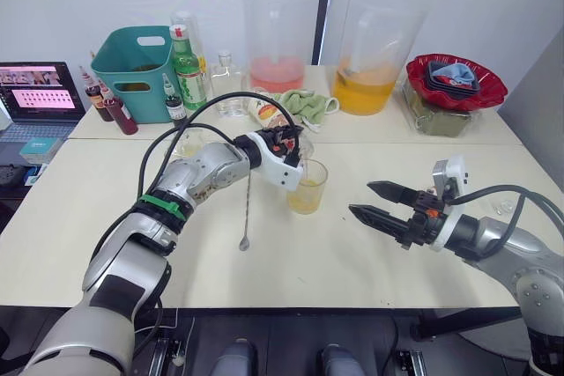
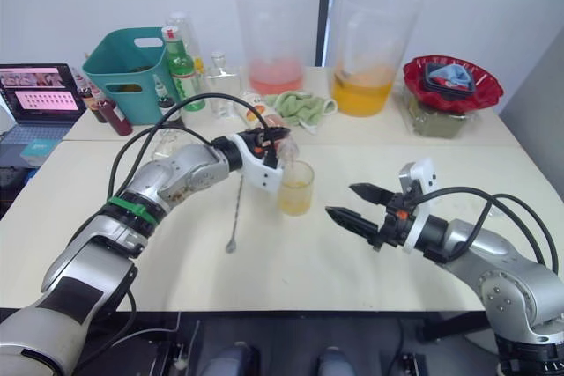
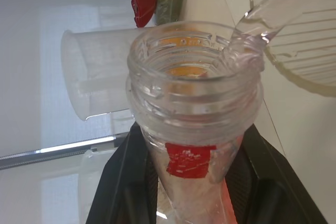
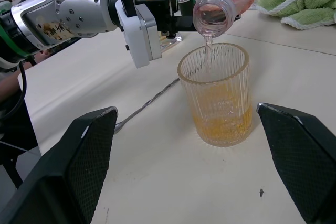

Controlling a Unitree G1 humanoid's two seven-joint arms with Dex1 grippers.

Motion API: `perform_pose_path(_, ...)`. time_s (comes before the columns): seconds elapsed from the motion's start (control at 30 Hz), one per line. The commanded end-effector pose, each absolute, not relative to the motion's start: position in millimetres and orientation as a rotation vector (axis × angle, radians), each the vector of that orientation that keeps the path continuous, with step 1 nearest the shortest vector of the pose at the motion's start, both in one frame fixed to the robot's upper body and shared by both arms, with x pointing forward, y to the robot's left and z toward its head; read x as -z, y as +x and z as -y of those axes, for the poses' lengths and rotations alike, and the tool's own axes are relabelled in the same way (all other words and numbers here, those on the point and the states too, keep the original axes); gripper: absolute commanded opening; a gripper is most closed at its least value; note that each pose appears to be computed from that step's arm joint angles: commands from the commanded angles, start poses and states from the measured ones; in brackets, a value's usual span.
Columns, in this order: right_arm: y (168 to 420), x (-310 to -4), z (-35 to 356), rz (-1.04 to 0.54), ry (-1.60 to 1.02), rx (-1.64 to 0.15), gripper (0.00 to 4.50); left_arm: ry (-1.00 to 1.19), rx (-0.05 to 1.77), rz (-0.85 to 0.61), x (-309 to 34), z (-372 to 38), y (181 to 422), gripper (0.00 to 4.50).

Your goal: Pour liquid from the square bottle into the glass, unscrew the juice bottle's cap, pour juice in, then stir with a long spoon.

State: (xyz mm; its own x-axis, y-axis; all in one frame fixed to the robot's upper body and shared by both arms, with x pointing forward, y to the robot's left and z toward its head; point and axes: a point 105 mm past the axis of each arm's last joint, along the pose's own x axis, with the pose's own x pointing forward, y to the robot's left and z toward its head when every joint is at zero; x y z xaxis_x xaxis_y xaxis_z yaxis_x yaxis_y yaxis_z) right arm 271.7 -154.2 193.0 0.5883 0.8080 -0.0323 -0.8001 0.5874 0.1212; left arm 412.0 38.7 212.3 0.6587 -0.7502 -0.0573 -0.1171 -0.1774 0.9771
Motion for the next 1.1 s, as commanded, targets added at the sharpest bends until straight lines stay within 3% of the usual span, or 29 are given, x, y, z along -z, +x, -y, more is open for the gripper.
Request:
perform_pose_path(0.03,269.9,-205.6,151.4,-0.024,0.07,-0.951,4.49,1.681,0.592,0.827,-243.5,-30.9,407.2,1.26)
perform_pose_path(0.47,270.4,-205.9,147.9,-0.018,0.076,-0.957,4.49,1.671,0.584,0.812,-245.2,-31.9,409.6,1.26)
perform_pose_path(0.9,273.1,-208.3,146.9,-0.02,0.072,-0.969,4.49,1.458,0.644,0.666,-252.0,-36.8,412.8,1.26)
perform_pose_path(1.1,275.5,-210.7,146.7,-0.022,0.07,-0.987,4.49,1.2,0.65,0.606,-271.3,-40.7,411.0,1.26)
